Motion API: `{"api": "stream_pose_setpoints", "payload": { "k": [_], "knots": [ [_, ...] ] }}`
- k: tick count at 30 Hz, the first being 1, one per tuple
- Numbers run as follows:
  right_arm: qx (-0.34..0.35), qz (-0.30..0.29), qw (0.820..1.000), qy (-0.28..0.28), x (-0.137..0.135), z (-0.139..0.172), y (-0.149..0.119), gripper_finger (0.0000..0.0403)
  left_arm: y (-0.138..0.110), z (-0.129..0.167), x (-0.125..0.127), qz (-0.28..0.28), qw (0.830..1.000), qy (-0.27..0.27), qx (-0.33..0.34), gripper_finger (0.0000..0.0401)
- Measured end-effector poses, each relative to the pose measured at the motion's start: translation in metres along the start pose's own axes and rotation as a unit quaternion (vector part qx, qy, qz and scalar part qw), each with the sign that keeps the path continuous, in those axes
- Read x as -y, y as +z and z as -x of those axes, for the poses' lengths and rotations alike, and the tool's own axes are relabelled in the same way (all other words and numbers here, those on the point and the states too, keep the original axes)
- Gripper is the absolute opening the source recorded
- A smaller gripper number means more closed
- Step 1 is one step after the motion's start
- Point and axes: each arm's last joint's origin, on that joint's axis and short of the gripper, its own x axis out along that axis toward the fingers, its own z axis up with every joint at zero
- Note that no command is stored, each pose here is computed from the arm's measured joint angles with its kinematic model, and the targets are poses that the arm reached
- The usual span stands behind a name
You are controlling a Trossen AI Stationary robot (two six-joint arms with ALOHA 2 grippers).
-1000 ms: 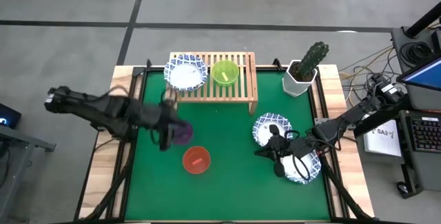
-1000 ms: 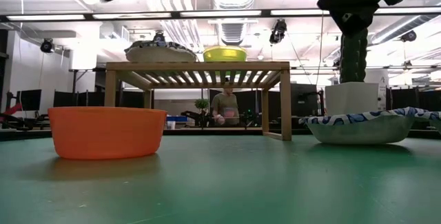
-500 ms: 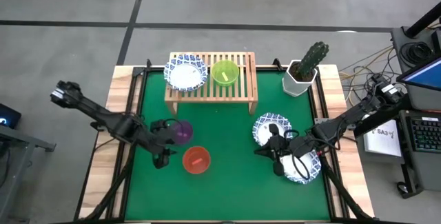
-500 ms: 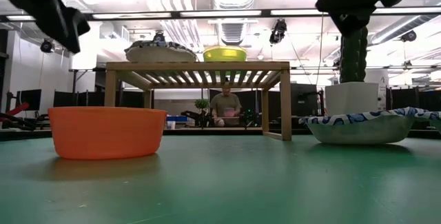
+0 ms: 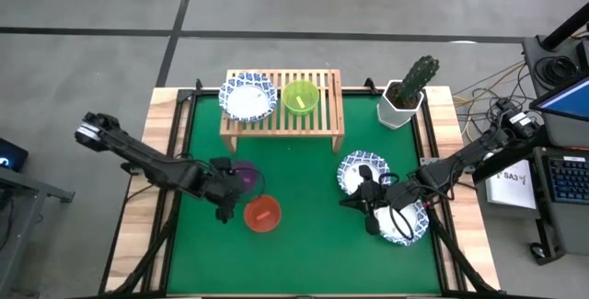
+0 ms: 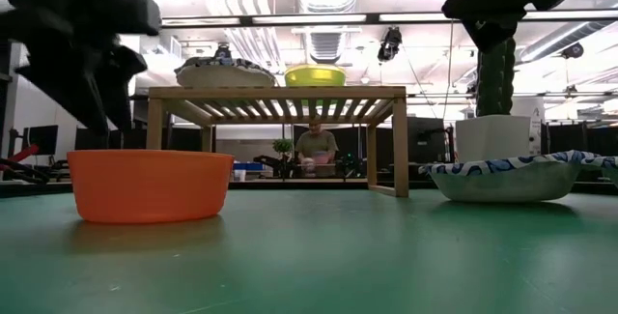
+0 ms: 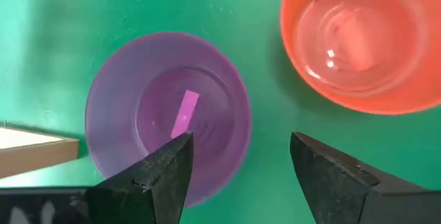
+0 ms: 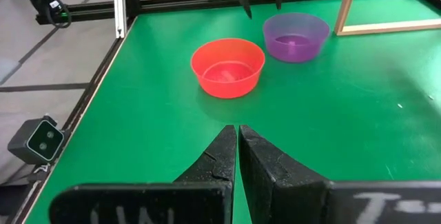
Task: Place and stack bowls onto a shelf
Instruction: Stack the small purple bowl on top of the small yellow bowl on the shelf
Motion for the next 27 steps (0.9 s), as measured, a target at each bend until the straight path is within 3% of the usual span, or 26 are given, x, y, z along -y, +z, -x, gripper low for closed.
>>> {"api": "stream_pose_setpoints", "payload": {
  "k": [17, 21, 27],
  "knots": [
    [-0.002, 0.010, 1.000, 0.002, 0.000, 0.000, 0.000, 0.0009, 0.004, -0.051, 0.011, -0.044, 0.995, 0.041, -0.077, 0.0161],
    [-0.002, 0.011, 1.000, 0.002, 0.000, 0.000, 0.000, 0.0009, 0.003, -0.058, 0.013, -0.048, 0.994, 0.046, -0.091, 0.0118],
    [-0.003, 0.011, 1.000, 0.002, 0.000, 0.000, 0.000, 0.0009, 0.004, -0.058, 0.014, -0.048, 0.993, 0.042, -0.096, 0.0012]
  ]
}}
